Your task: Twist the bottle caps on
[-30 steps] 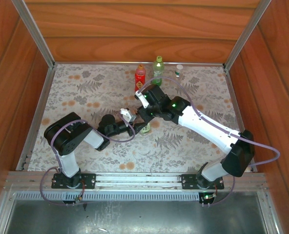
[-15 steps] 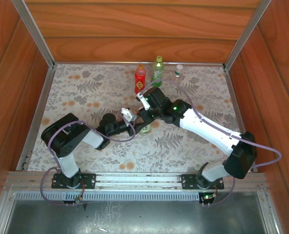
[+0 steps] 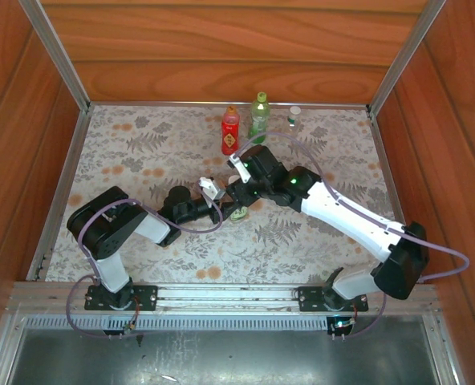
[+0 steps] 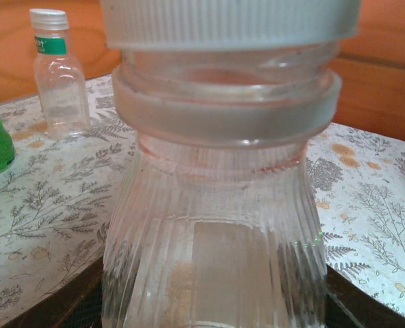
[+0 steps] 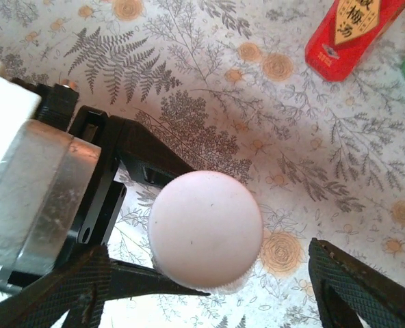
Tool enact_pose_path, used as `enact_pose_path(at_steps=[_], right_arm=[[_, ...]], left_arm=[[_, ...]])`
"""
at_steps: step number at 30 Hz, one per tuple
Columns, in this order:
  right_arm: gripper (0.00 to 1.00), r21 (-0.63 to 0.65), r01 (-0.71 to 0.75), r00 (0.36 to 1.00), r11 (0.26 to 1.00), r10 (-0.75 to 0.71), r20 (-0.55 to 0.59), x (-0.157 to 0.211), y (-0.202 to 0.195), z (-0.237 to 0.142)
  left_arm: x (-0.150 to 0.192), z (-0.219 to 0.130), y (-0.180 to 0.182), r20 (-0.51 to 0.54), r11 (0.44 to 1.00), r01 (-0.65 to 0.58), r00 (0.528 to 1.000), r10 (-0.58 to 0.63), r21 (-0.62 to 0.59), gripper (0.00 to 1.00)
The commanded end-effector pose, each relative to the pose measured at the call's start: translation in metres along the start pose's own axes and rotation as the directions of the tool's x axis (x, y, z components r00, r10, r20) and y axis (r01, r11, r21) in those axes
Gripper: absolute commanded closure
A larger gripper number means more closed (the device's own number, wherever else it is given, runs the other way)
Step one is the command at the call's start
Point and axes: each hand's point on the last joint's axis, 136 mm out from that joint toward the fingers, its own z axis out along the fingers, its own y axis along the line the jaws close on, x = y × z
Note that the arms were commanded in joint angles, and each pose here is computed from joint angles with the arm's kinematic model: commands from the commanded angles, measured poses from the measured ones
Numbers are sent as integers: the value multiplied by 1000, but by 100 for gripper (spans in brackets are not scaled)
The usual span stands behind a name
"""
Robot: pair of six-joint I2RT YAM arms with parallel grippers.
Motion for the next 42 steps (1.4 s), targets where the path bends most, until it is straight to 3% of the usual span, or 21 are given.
enact_pose_path(at_steps=[1,5,8,15,21,27,42], right_arm=[[17,-29,5,999,1000,-4,42,-5,3,-19],[20,-60,-101,991,993,105,84,-16,-6,-29],[31,-59,-172,983,983,175,60,-19,-16,-23],[51,-68,-188,982,980,188,-1,-13,-19,-6],[47,-107,-192,981,976,188,-39,-3,-12,-2],[54,-93,-205,976,974,197,-88,12,-14,1],[58,-127,-222,949,967,184,-254,60,-2,15]], left_arm=[[7,-2,2,-39,1000,0,999,0,0,43],[9,-2,1,-61,1000,-21,998,22,7,43],[11,-3,1,-74,999,-35,997,35,6,43],[15,-3,1,-86,999,-32,996,32,9,43],[17,-3,1,-91,1000,-25,996,27,13,43],[15,-3,1,-87,1000,-23,996,24,12,43],[15,-5,3,-88,1000,-13,996,14,10,43]])
